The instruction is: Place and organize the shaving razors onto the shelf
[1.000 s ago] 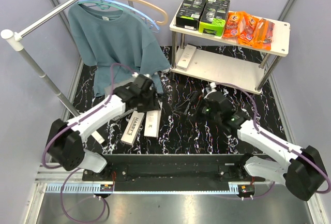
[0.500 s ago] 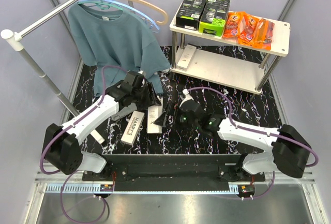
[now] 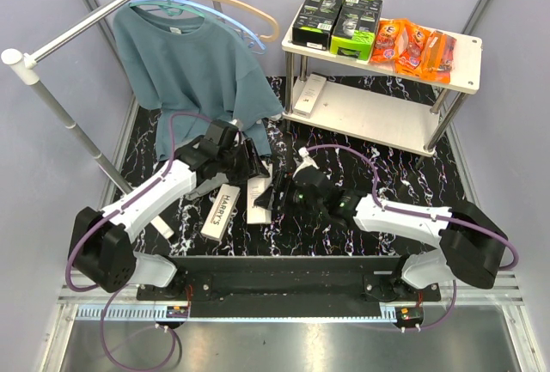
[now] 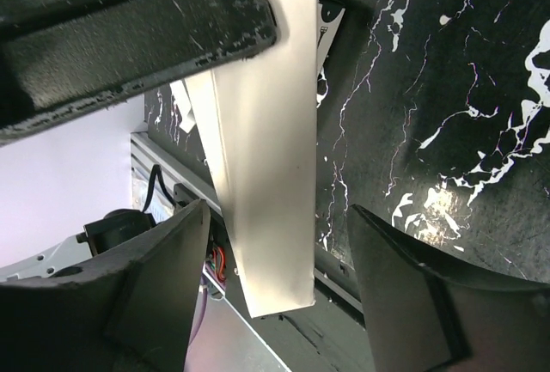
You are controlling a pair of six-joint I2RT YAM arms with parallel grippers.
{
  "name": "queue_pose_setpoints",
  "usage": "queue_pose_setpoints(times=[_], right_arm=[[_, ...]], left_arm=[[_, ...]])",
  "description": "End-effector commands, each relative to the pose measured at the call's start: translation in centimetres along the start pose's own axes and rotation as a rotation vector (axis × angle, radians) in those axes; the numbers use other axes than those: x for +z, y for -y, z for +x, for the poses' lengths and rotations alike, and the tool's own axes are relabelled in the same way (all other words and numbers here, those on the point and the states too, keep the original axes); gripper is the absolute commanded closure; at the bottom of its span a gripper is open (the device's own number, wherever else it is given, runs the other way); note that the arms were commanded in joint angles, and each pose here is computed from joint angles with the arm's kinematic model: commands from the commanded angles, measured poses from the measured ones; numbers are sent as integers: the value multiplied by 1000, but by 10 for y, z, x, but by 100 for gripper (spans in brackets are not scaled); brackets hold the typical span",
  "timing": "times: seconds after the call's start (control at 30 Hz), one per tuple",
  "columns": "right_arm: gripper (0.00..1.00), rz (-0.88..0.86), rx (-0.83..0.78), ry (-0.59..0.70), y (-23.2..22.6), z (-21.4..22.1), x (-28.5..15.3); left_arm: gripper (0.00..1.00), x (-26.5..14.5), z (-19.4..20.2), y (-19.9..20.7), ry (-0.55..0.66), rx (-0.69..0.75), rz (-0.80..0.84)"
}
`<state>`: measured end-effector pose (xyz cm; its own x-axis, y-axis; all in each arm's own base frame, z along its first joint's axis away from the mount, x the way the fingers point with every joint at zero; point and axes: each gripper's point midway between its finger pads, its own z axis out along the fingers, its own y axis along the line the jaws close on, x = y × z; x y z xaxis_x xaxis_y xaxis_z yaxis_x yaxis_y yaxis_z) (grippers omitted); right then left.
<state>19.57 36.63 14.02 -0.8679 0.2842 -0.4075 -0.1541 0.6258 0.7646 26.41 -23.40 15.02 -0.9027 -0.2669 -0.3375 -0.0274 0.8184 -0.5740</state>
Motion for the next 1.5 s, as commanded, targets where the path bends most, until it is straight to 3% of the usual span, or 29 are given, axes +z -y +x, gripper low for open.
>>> queue_pose_setpoints(times=[0.0,0.17,0.33,0.43,0.6,0.77,0.9,1.13,1.47], right_arm=[[27,-54,-8,51,-21,-12,0],[37,-70,-4,37,-21,-8,5],[65,-84,-5,38,-23,-7,6],[74,-86,-4,40,-21,-6,5],[77,-88,-4,43,-21,-7,4],[80,-92,-6,45,-22,-8,4],[82,-95,-7,47,-23,-8,4],[83,-92,-6,45,-21,-7,5],[84,-91,0,17,-18,0,8]], left_arm=[[65,-14,-15,21,59,6,100],[65,-17,-20,24,65,4,113],[63,-19,-22,26,70,4,120],[59,-18,-20,24,63,2,118],[45,-18,-19,23,61,6,121],[14,-18,-19,24,61,15,123],[1,-18,-19,22,62,24,118],[1,-30,-31,4,145,62,7],[1,-70,-51,-54,321,106,-311]])
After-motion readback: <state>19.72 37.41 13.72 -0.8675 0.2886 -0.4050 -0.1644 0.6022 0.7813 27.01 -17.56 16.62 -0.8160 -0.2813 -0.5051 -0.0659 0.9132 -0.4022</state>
